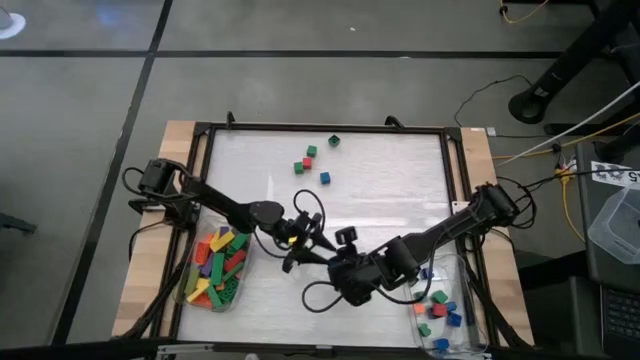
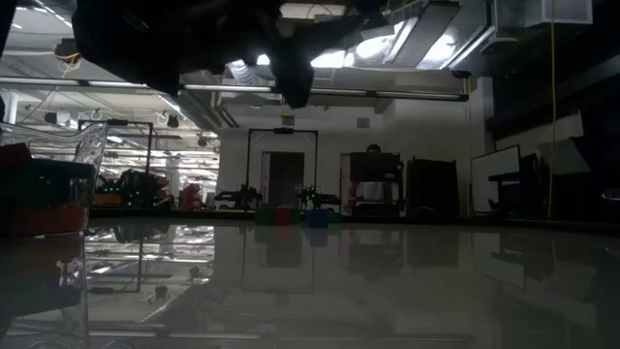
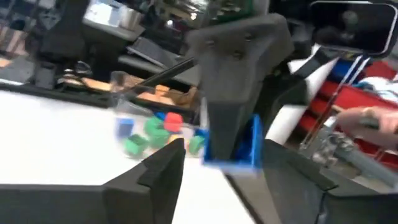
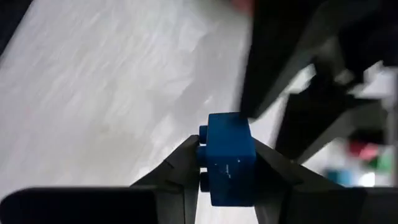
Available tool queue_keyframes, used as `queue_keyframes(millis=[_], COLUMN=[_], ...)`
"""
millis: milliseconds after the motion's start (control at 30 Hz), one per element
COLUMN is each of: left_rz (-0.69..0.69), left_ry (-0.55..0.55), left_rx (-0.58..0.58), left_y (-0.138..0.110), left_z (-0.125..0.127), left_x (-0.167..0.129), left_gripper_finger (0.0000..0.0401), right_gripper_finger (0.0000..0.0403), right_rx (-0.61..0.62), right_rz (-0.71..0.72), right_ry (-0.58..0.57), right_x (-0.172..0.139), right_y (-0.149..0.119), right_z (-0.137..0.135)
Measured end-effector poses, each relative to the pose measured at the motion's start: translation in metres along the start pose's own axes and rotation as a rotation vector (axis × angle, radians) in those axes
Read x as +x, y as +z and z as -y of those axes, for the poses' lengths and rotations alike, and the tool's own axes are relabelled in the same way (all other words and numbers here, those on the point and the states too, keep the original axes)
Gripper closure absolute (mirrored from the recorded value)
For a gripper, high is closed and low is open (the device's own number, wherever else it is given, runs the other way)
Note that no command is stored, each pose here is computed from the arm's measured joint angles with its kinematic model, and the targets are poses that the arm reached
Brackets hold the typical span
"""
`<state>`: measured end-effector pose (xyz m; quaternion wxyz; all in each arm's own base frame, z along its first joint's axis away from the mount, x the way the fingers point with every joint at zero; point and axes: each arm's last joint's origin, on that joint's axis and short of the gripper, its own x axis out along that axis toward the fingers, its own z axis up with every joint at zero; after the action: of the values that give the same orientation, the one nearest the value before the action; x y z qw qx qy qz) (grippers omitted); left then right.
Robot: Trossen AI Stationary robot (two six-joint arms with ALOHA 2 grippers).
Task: Sort blocks by size
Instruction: Put the small blue game piece into the right transparent bin
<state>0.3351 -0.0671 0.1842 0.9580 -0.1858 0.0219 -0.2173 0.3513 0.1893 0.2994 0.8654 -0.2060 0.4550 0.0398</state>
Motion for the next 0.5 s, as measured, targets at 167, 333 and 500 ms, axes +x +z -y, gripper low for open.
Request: queue_keyframes(millis=[167, 333, 500], left_rz=[-0.020, -0.046, -0.036], left_ry=[0.016, 0.060, 0.175], left_rx=[0.085, 0.191, 0.189], left_y=[-0.001, -0.001, 0.004], left_z=[-0.003, -0.014, -0.031], left_x=[-0.001, -0.004, -0.009], left_gripper_finger=[0.0180, 0.0176, 0.0176], right_gripper_finger=[0.0304, 0.0312, 0.0286], right_rx=[0.132, 0.296, 0.461], right_rz=[-0.158, -0.343, -0.497], right_ry=[0.056, 0.081, -0.010], right_x=[-0.021, -0.047, -0.062], right_y=[-0.009, -0.023, -0.046], right_z=[-0.001, -0.014, -0.042])
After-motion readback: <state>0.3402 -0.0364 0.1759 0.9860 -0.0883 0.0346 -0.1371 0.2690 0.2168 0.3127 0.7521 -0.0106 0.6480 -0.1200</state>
